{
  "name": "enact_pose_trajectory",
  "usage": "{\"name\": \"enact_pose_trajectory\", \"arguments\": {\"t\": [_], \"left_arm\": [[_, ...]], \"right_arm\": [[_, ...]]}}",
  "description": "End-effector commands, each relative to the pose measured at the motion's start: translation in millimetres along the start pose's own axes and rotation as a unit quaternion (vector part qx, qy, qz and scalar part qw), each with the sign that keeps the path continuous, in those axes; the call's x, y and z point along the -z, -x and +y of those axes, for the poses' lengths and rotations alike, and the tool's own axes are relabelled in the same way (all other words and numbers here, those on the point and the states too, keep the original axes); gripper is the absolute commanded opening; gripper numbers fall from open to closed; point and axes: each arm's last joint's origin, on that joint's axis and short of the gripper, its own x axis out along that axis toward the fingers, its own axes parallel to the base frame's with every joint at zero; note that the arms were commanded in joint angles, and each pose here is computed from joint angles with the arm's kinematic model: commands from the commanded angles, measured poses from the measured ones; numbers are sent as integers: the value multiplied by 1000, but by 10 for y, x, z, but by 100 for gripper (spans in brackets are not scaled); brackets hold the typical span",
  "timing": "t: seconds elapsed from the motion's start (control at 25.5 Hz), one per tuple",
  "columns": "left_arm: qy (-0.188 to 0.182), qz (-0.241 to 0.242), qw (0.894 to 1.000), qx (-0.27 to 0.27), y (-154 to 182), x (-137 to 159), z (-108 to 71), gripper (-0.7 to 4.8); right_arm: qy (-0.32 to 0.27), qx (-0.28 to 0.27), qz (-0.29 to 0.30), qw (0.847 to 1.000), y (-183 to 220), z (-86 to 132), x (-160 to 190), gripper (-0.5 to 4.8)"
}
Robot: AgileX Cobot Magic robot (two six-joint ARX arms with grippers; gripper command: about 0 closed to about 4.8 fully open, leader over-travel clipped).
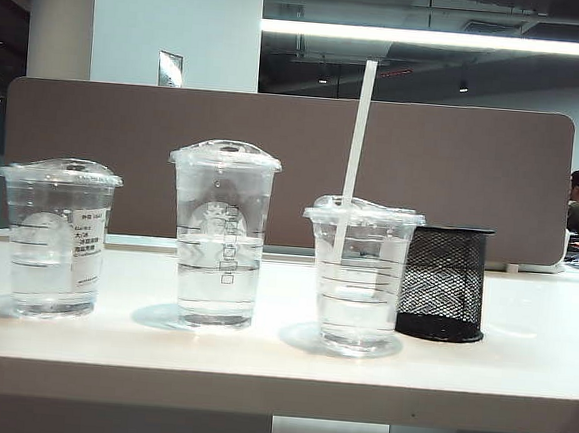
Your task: Pick up the straw and insert it into the small coffee cup.
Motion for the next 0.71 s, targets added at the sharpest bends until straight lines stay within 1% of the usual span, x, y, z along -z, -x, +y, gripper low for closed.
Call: {"name": "enact_pose_trajectory", "arguments": {"t": [0.04,0.16,0.24,0.27,0.35,0.43,0.51,0.59,0.71], "left_arm": [[-4,-5,1000,2,5,-12,-3,-4],[-4,-5,1000,2,4,-12,-2,-4],[-4,-5,1000,2,5,-13,-3,-4],[-4,-5,1000,2,4,-12,-2,-4],[-4,-5,1000,2,4,-12,-2,-4],[-4,-5,1000,2,4,-12,-2,-5],[-4,-5,1000,2,4,-12,-2,-4],[-4,-5,1000,2,4,-12,-2,-4],[-4,-5,1000,2,4,-12,-2,-4]], "right_arm": [[-8,-2,22,1000,16,5,98,-6],[-11,8,54,998,24,1,161,-6],[-11,33,77,996,32,-16,206,-6],[-11,58,102,993,42,-30,254,-6],[-10,71,121,990,53,-38,291,-5],[-11,71,139,988,68,-36,324,-5],[-12,72,173,982,114,-33,389,-5],[-13,72,193,978,158,-29,428,-5],[-11,70,143,987,186,-24,344,-5]]}}
